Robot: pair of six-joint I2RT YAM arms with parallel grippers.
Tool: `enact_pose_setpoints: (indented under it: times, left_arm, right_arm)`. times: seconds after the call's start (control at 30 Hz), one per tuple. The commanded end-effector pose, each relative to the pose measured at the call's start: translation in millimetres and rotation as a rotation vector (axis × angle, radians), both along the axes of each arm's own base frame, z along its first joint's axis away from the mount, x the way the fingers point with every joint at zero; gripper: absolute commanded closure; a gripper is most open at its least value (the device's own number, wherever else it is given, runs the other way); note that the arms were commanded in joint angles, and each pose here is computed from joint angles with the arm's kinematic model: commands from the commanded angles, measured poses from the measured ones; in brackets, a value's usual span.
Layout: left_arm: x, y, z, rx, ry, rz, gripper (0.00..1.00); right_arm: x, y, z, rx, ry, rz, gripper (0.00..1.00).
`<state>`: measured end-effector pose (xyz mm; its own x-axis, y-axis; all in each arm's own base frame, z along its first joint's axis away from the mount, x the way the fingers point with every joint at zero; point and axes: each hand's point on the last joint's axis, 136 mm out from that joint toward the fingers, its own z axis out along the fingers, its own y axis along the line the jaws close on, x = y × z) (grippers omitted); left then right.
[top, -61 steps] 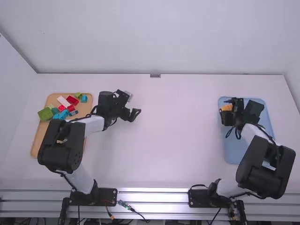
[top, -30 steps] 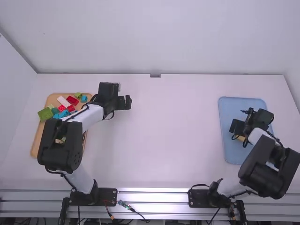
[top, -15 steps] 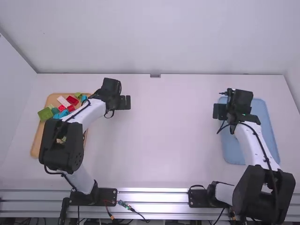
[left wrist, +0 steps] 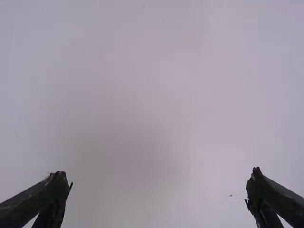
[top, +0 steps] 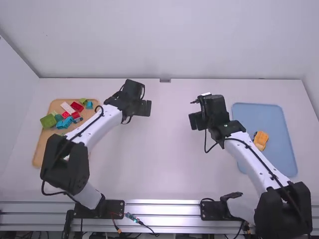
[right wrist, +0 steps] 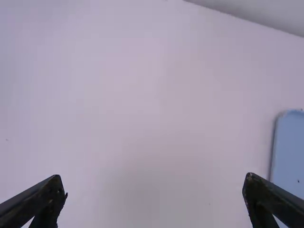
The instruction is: Assemble lego blocks to make yellow taxi
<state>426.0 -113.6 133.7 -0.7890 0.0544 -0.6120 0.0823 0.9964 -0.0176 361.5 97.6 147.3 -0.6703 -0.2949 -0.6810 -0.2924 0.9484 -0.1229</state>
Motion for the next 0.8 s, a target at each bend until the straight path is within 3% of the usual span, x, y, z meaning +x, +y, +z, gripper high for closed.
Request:
enact_pose_setpoints:
  times: [0.0, 0.33, 0.53, 0.77]
  left_arm:
    - [-3, 11, 17, -0.005, -0.048, -0.003, 0.05]
    - [-6, 45, 36, -0.031, -0.159, -0.048, 0.17]
    - [-12, 91, 52, -0.001, -0.271, 0.03, 0.28]
    - [-29, 114, 71, 0.0, -0.41, 0.085, 0.42]
  right_arm:
    - [2.5, -14, 16, 0.032, -0.053, -0.069, 0.05]
    - [-3.9, -41, 28, 0.171, -0.152, -0.125, 0.17]
    - [-11.8, -84, 38, 0.181, -0.28, -0.234, 0.29]
    - [-42.2, -95, 20, 0.18, -0.305, -0.263, 0.45]
